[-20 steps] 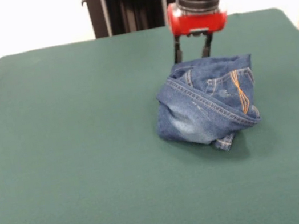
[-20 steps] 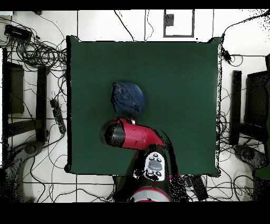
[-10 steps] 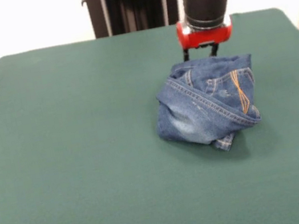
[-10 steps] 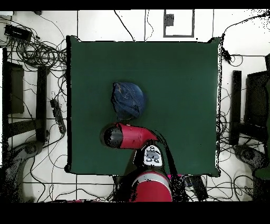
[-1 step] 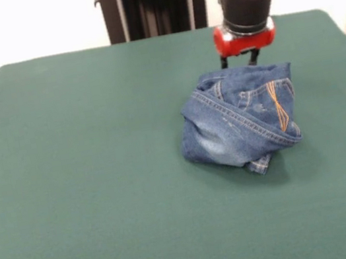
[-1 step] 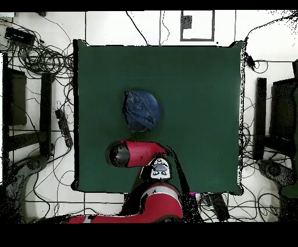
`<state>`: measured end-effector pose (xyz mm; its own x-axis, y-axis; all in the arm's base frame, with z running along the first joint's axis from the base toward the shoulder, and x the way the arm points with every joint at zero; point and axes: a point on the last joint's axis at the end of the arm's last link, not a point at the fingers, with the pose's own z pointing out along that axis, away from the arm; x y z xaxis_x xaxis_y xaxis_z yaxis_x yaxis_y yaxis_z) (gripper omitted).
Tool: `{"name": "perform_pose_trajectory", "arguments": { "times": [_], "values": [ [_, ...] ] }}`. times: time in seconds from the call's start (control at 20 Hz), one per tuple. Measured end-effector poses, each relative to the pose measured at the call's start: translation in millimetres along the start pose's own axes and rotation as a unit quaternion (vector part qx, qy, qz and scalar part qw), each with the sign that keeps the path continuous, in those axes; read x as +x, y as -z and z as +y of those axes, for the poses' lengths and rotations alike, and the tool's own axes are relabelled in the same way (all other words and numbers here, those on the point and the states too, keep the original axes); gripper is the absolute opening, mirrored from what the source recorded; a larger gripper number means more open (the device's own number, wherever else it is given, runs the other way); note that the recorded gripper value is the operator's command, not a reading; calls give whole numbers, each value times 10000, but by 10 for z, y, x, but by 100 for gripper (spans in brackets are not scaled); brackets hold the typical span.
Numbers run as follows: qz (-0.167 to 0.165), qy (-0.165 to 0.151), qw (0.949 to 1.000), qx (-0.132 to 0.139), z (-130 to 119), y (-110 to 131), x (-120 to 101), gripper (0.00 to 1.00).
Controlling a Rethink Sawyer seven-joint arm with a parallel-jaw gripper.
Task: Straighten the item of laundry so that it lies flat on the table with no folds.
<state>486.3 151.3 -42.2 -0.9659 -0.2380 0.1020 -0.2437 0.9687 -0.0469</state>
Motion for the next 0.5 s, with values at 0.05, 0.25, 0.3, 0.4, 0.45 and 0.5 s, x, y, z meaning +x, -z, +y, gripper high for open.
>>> {"name": "perform_pose_trajectory", "arguments": {
  "times": [0.05,0.25,0.3,0.4,0.45,0.5],
  "values": [
    [0,38,10000,10,0,-3,9,100],
    [-23,98,9999,19,-2,-6,15,100],
    [-23,102,9999,17,-2,-5,15,100],
    [-27,98,9999,6,-4,-4,10,100],
    [-30,96,9999,1,-5,-4,8,100],
    [-32,93,10000,-10,-4,-5,5,100]
  ]
}}
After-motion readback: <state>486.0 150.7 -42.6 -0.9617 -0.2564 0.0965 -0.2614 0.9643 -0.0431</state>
